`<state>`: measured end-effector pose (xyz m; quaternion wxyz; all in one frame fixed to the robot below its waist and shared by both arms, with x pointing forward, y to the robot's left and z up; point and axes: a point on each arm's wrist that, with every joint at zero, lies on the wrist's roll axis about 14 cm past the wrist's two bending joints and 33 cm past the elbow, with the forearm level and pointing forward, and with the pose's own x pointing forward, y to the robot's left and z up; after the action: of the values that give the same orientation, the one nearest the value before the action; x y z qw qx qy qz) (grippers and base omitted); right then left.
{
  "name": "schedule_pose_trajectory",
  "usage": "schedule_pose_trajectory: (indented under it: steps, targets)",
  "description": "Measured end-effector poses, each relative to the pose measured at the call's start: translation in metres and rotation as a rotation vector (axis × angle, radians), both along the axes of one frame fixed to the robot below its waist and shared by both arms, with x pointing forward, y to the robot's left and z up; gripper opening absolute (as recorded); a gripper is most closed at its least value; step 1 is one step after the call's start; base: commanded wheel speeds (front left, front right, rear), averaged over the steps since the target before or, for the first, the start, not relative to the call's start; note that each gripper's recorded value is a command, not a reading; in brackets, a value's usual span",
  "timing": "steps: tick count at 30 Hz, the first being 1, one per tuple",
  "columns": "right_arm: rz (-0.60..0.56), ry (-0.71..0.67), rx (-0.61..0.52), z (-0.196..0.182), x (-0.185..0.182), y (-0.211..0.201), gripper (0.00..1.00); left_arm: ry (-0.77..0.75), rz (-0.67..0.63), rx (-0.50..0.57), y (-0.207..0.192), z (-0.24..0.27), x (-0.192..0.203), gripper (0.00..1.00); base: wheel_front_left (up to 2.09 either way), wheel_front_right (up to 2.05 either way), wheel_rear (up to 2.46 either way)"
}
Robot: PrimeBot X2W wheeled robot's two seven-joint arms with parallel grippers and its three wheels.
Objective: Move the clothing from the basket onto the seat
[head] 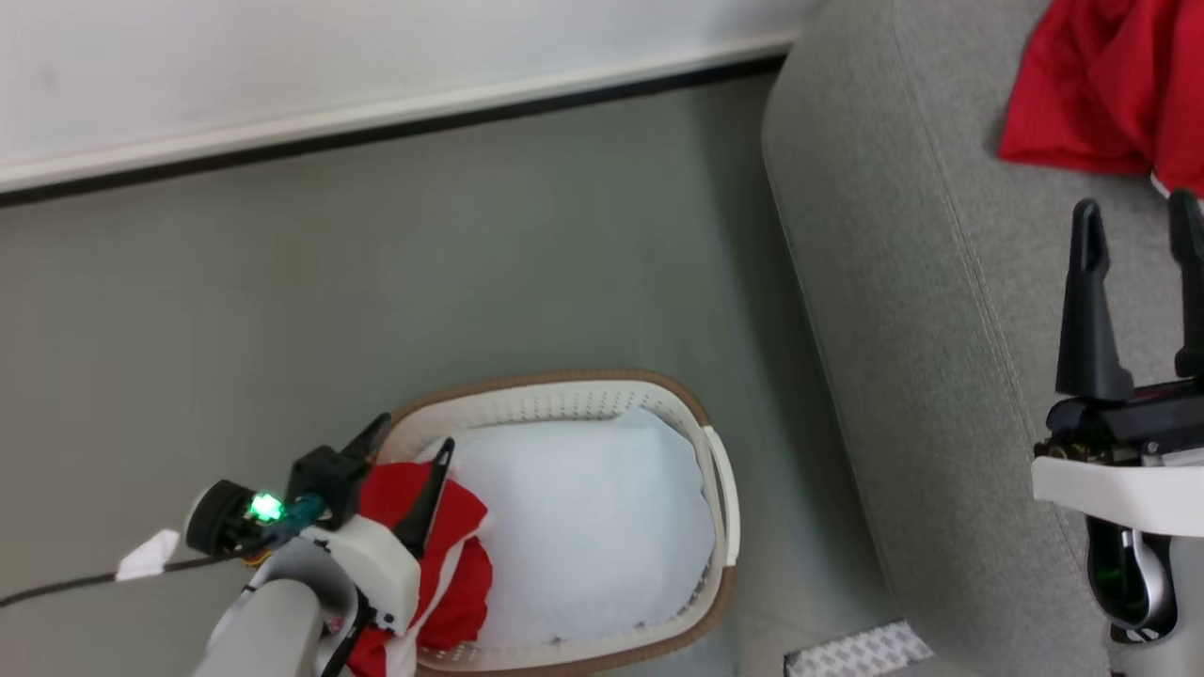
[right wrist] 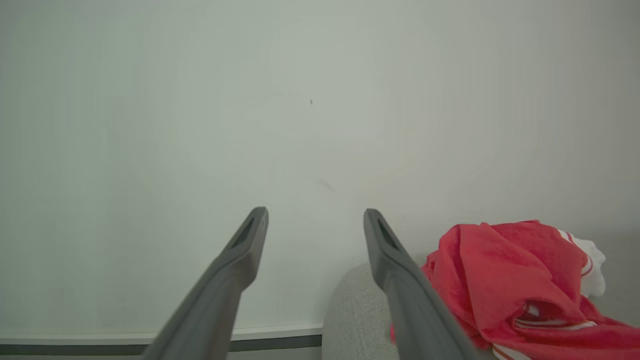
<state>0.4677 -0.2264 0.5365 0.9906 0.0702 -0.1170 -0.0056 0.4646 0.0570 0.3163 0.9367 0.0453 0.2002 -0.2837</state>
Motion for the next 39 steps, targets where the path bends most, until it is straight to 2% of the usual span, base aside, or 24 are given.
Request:
schedule_pose_trajectory:
  steps: [10, 18, 22, 26, 29, 35, 36, 37, 38, 39]
  targets:
    - [-0.048, 0.051, -0.02, -0.028, 0.018, -0.015, 1.0, 0.277, -0.365, 0.267, -0.033, -0.11, -0.048, 1.0, 0.0, 0.0, 0.0]
    - [-0.05, 0.079, -0.037, -0.043, 0.029, -0.017, 1.0, 0.454, -0.563, 0.579, -0.008, -0.174, -0.07, 1.0, 0.0, 0.0, 0.0]
    - [-0.056, 0.094, -0.043, -0.049, 0.031, -0.02, 1.0, 0.451, -0.664, 0.71, -0.003, -0.192, -0.065, 1.0, 0.0, 0.0, 0.0]
    - [-0.071, 0.11, -0.051, -0.054, 0.032, -0.027, 1.0, 0.475, -0.78, 0.83, 0.0, -0.21, -0.079, 1.0, 0.0, 0.0, 0.0]
    - [-0.084, 0.127, -0.047, -0.06, 0.03, -0.032, 1.0, 0.493, -0.827, 0.877, 0.0, -0.22, -0.086, 1.0, 0.0, 0.0, 0.0]
    - [-0.108, 0.148, -0.042, -0.066, 0.028, -0.042, 1.0, 0.508, -0.88, 0.9, -0.006, -0.238, -0.089, 1.0, 0.0, 0.0, 0.0]
    - [-0.114, 0.152, -0.044, -0.067, 0.028, -0.044, 1.0, 0.513, -0.882, 0.897, -0.008, -0.24, -0.09, 0.45, 0.0, 0.0, 0.0]
    - [-0.12, 0.155, -0.044, -0.068, 0.027, -0.046, 1.0, 0.52, -0.883, 0.896, -0.009, -0.242, -0.091, 0.45, 0.0, 0.0, 0.0]
    - [-0.123, 0.158, -0.046, -0.069, 0.026, -0.047, 1.0, 0.522, -0.887, 0.893, -0.011, -0.243, -0.091, 0.0, 0.0, 0.0, 0.0]
    - [-0.126, 0.16, -0.046, -0.069, 0.026, -0.048, 1.0, 0.523, -0.89, 0.892, -0.012, -0.244, -0.092, 0.0, 0.0, 0.0, 0.0]
